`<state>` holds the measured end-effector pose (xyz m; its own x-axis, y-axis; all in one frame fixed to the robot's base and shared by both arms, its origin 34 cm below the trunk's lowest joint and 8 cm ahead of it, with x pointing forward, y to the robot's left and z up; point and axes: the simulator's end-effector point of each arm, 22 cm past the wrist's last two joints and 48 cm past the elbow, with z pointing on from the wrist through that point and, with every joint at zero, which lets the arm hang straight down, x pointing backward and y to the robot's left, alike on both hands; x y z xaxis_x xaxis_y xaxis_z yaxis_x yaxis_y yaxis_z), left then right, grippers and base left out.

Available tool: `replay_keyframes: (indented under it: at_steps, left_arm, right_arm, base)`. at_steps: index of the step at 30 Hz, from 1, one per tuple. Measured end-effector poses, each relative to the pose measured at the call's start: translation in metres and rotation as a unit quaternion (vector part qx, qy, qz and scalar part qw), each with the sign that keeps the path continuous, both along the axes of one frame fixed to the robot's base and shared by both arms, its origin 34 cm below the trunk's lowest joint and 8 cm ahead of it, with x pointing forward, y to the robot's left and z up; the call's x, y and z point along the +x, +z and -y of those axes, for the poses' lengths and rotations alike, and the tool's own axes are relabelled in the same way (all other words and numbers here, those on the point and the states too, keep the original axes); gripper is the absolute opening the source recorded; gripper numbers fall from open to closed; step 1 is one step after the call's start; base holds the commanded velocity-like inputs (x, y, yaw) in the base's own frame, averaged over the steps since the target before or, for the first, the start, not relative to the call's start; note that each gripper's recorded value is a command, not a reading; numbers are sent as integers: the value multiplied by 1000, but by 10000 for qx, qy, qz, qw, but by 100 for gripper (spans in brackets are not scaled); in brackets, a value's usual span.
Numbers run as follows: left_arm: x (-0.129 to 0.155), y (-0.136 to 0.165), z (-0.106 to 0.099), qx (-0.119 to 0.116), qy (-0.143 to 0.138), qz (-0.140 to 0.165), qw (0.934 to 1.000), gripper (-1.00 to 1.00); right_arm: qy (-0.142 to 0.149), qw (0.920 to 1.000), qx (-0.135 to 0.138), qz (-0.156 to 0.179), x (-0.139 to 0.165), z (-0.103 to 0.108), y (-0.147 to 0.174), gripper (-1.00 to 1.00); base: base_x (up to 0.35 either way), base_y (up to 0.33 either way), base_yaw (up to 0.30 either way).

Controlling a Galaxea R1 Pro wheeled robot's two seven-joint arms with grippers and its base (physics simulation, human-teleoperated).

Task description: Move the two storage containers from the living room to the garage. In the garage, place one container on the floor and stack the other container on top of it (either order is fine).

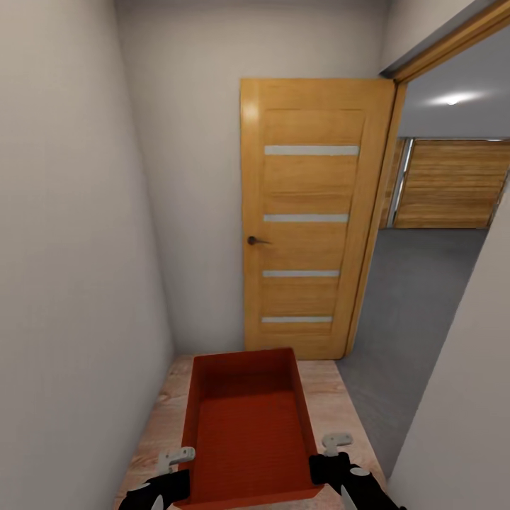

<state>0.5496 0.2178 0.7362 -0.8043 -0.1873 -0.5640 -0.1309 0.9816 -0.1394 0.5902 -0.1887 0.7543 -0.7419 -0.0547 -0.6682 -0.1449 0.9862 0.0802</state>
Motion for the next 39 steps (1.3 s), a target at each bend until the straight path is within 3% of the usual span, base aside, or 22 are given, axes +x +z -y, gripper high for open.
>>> replay_keyframes:
  at_steps: [39]
  left_arm:
    - [0,0,0,1,-2,-4,10000,-100]
  right_arm:
    - [-2,10000,1,-4,0,0,0,-100]
  base:
    - [327,0,0]
